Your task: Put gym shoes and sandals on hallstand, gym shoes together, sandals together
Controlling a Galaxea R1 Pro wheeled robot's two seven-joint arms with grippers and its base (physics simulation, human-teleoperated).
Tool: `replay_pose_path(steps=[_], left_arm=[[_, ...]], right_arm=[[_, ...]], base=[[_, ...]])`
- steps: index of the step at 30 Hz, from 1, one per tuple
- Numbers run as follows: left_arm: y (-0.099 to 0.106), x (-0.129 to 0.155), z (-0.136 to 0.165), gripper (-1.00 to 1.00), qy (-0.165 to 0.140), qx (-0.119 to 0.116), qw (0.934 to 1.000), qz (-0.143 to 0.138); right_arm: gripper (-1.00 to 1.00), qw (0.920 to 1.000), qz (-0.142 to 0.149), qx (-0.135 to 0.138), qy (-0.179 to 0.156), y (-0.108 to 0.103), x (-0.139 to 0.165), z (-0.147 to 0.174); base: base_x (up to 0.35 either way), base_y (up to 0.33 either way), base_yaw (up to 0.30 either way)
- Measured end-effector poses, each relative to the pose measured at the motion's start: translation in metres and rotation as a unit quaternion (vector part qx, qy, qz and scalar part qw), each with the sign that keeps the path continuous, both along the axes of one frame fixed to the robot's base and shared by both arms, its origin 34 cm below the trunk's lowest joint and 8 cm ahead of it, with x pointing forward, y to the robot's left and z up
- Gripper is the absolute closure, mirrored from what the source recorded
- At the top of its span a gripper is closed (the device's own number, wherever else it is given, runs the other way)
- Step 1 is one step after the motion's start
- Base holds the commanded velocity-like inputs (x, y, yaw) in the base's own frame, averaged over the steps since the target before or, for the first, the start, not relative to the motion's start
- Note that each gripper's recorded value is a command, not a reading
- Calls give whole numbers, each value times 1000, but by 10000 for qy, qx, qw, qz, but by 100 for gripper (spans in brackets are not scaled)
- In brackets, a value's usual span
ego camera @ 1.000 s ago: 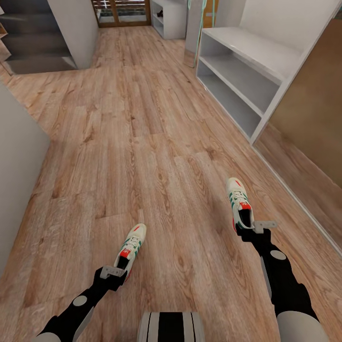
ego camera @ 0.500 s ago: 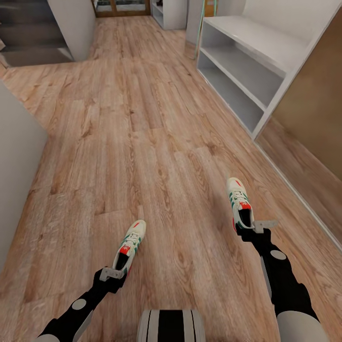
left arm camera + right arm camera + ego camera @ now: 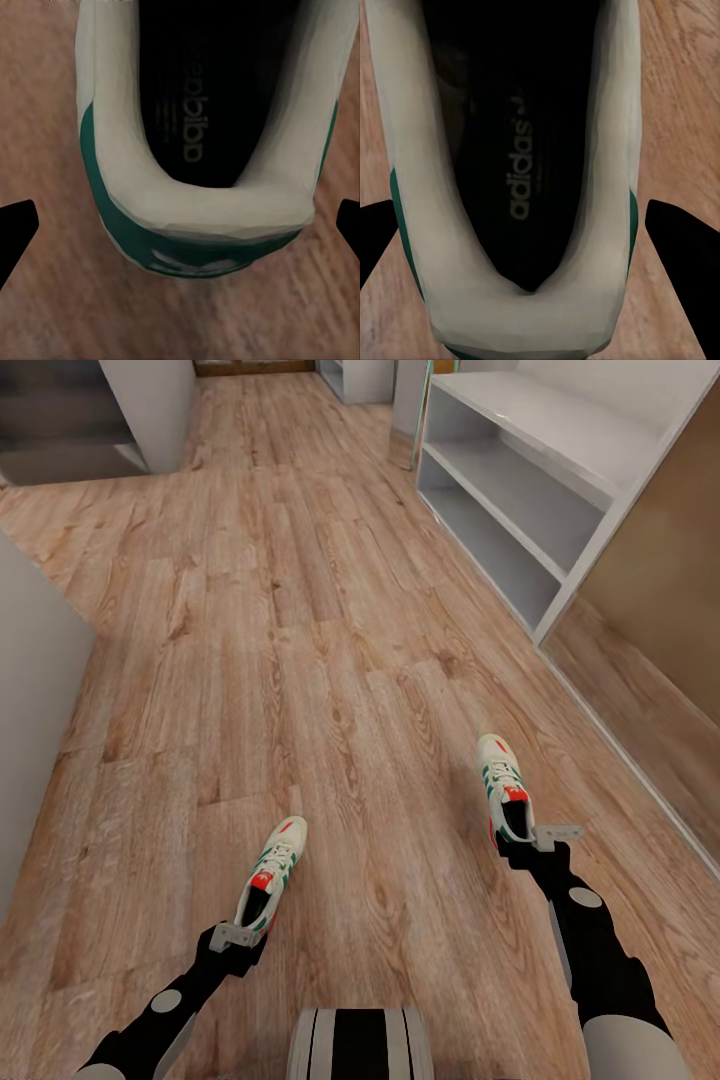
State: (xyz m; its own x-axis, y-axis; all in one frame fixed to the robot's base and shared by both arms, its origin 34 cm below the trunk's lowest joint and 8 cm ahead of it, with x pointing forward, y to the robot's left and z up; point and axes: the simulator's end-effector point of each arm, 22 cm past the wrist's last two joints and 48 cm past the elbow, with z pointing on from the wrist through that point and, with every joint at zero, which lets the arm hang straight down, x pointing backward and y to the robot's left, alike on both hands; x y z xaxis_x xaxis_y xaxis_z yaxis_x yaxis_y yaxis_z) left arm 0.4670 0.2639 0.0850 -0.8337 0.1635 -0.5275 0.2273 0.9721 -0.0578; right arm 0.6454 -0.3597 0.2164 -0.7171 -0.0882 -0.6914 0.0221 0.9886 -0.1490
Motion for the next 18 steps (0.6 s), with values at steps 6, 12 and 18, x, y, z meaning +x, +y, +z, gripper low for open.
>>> replay_pose_path(steps=[6, 12, 18], left_arm=[[0, -10, -10, -100, 122, 2, 9999, 1], [0, -15, -15, -100, 181, 1, 9998, 7], [1, -15, -15, -100, 181, 6, 9998, 7]], right_arm=[[100, 9999, 1, -1, 126, 0, -7, -15], [100, 9998, 0, 0, 185, 0, -11, -22], [100, 9998, 0, 0, 186, 0, -11, -22]], base=[[0, 0, 0], [0, 0, 0], [0, 0, 0]])
